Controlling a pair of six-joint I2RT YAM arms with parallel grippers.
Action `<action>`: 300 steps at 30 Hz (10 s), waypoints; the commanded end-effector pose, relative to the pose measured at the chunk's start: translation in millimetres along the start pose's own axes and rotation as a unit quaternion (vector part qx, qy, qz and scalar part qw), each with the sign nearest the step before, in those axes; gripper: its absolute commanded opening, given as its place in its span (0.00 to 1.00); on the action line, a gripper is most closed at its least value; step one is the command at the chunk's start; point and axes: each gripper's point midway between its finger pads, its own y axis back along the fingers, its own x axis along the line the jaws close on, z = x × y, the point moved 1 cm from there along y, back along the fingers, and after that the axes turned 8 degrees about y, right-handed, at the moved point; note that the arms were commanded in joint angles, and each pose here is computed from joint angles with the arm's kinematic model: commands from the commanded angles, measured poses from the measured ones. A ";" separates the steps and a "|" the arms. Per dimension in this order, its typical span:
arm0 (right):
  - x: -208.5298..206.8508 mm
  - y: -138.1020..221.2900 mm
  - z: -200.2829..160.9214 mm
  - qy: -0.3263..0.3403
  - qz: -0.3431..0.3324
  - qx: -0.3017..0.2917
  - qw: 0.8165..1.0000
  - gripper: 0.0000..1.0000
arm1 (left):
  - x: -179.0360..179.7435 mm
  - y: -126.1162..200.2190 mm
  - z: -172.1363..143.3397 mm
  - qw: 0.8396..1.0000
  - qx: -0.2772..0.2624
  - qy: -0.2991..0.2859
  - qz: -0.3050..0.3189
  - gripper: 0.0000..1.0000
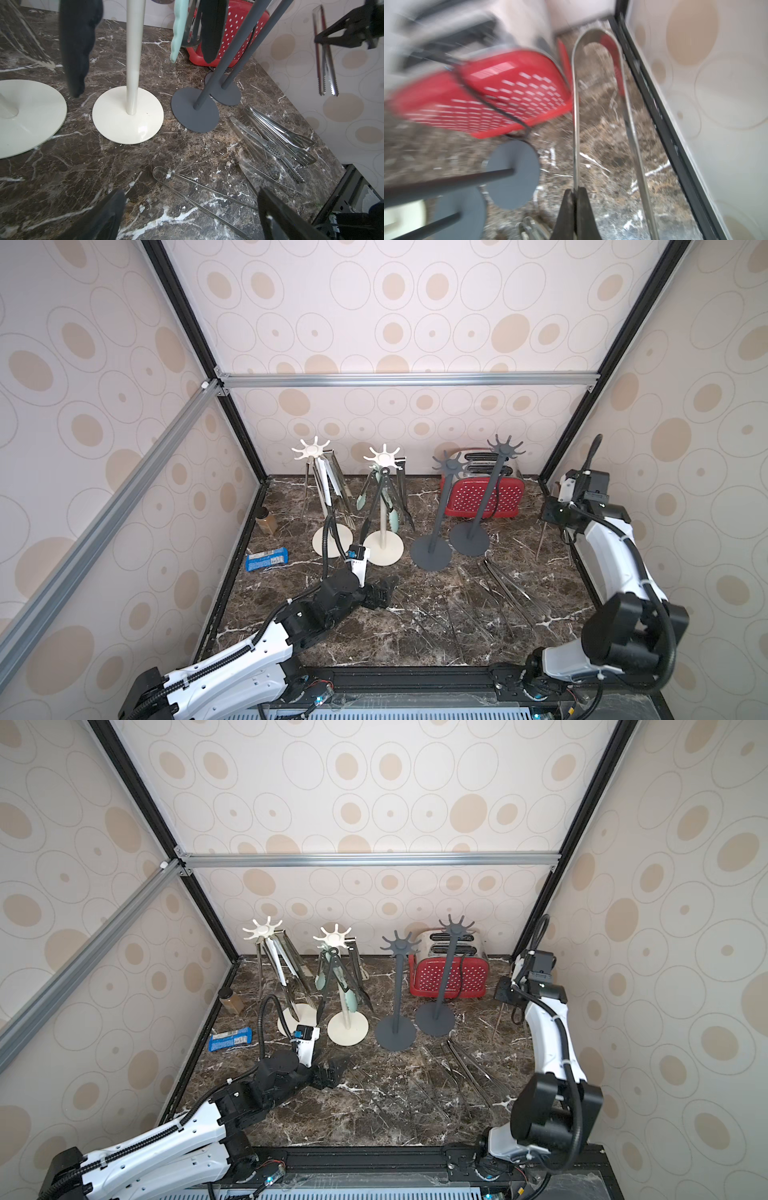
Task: Hang food tongs on kitchen utensil racks
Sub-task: Pick up the food tongs from the center of the board, then hang the food tongs on the rack, then pick up the food tongs from the center of the board.
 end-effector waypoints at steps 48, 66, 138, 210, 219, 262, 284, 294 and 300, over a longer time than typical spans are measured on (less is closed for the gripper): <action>237.1 149.9 7.1 0.191 0.404 -0.144 0.883 0.00 | -5.6 -3.2 13.3 1.000 -0.022 0.015 -0.004 0.98; 242.0 113.0 -29.7 0.169 0.422 -0.098 0.885 0.00 | -7.7 -5.5 13.7 1.000 -0.018 0.015 -0.006 0.99; 196.6 73.0 -95.7 0.158 0.311 -0.057 0.935 0.56 | 17.8 -20.8 -68.1 0.950 0.144 0.160 0.226 0.76; 192.0 79.9 -114.3 0.152 0.322 -0.073 0.931 0.54 | 25.3 -71.8 -149.9 0.873 0.194 0.165 0.415 0.40; 191.3 81.0 -113.9 0.152 0.321 -0.076 0.932 0.53 | 33.6 -66.7 -142.4 0.876 0.174 0.162 0.420 0.30; 187.9 79.0 -114.2 0.153 0.309 -0.071 0.936 0.52 | 26.1 -49.3 -93.0 0.904 0.113 0.122 0.394 0.00; 182.4 79.1 -106.9 0.156 0.287 -0.084 0.941 0.51 | -72.1 -5.2 -8.6 0.958 0.029 -0.148 0.242 0.00; 182.6 87.5 -98.9 0.159 0.289 -0.105 0.938 0.51 | -117.6 18.5 51.4 0.973 -0.071 -0.186 0.117 0.00; 182.8 91.3 -95.8 0.157 0.290 -0.112 0.937 0.51 | -141.2 32.8 83.2 0.963 -0.115 -0.229 0.081 0.00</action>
